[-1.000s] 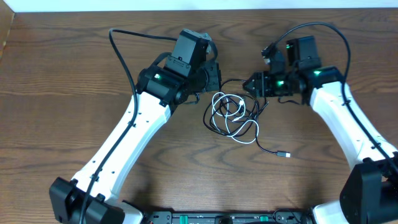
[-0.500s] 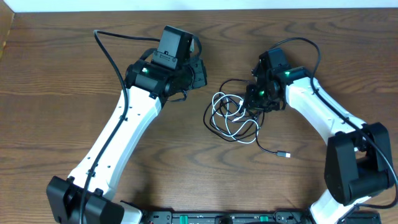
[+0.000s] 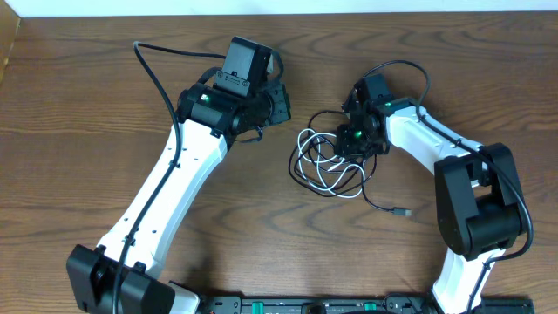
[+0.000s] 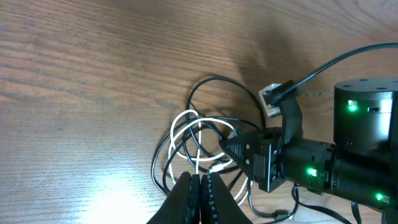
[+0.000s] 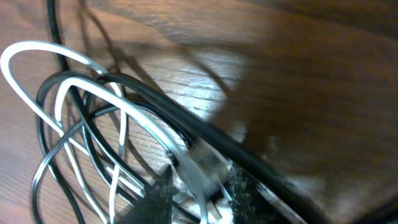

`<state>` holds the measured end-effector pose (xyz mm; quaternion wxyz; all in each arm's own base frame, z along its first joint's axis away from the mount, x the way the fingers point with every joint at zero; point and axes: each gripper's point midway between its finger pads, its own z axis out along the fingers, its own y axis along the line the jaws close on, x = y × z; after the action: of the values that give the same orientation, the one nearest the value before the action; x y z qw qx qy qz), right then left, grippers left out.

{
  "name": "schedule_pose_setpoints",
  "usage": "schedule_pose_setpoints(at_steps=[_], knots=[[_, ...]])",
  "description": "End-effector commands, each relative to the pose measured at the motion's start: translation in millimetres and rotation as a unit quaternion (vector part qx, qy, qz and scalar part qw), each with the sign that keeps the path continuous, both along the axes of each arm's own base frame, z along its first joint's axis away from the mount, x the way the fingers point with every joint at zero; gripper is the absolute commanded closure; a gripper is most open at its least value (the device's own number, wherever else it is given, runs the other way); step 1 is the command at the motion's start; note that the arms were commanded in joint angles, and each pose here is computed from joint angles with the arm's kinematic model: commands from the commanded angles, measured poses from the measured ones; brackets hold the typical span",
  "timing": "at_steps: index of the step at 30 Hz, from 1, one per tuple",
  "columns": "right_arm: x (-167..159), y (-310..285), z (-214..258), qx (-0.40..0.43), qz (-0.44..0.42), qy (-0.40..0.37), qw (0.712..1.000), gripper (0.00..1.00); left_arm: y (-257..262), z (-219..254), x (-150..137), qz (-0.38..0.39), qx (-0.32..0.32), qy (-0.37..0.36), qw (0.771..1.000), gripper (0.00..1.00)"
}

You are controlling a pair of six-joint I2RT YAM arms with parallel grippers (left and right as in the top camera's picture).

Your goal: Untangle cables

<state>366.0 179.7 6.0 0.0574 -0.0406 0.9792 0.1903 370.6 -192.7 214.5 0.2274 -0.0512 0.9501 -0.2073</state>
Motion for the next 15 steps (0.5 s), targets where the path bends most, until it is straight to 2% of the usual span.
schedule_pose_setpoints(at_steps=[1, 2, 7, 12, 13, 15], knots=[[3, 2, -4, 0.013, 0.019, -0.008, 1.0, 0.93, -1, -4, 0, 0.003, -0.002, 0.009, 1.0, 0.92], [4, 7, -1, 0.027, 0.025, -0.013, 0.999, 0.99, -1, -4, 0, 0.003, -0.002, 0.009, 1.0, 0.92], [10, 25, 37, 0.089, 0.052, -0.045, 0.994, 0.99, -1, -4, 0, 0.003, -0.002, 0.009, 1.0, 0.92], [10, 39, 130, 0.173, 0.085, -0.132, 0.972, 0.99, -1, -4, 0, 0.003, -0.003, 0.007, 1.0, 0.92], [9, 40, 137, 0.177, 0.086, -0.138, 0.971, 0.99, -1, -3, 1, 0.003, -0.003, 0.007, 1.0, 0.92], [3, 37, 188, 0.208, 0.09, -0.187, 0.956, 0.99, -2, -3, 1, 0.003, -0.004, 0.005, 1.0, 0.92]])
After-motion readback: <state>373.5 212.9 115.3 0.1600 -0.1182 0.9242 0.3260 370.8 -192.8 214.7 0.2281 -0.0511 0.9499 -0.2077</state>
